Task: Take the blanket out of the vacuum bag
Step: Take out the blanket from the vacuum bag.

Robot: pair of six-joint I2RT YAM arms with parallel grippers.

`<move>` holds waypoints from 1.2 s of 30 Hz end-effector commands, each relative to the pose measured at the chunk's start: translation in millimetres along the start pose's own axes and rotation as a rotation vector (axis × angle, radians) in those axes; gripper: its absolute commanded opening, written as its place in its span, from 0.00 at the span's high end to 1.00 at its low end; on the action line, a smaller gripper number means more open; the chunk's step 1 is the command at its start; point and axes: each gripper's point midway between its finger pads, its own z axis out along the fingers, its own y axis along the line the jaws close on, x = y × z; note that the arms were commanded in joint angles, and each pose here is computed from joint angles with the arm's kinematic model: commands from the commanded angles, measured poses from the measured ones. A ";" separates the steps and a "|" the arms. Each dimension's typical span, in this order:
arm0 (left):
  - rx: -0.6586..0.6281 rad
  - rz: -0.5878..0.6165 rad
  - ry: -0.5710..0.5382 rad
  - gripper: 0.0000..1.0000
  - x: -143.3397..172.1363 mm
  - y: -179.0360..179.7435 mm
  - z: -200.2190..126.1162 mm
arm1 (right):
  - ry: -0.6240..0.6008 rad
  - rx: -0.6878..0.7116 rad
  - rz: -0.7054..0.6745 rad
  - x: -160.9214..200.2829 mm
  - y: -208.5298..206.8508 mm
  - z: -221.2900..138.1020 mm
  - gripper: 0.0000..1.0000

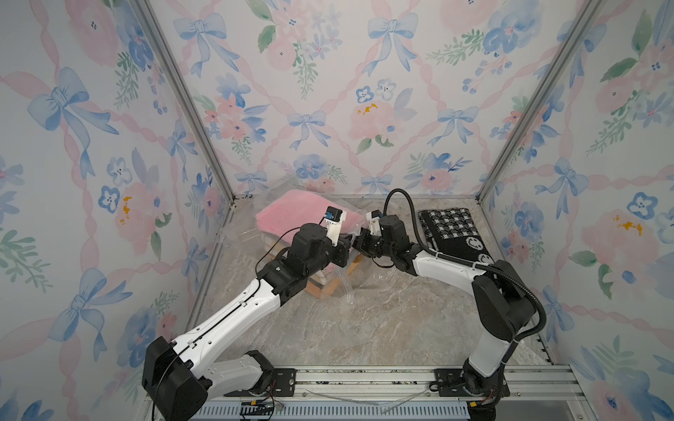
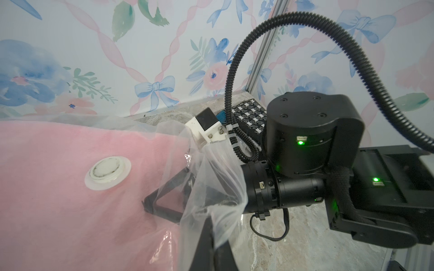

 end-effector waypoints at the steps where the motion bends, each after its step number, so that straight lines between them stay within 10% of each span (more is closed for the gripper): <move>1: 0.007 -0.003 -0.033 1.00 -7.1 0.2 -8.6 | 0.019 -0.016 -0.020 1.9 9.2 9.2 0.41; 36: -0.007 -0.002 -0.024 1.00 -1.4 5.4 -9.1 | 0.049 -0.015 -0.158 -5.1 61.9 -10.5 0.46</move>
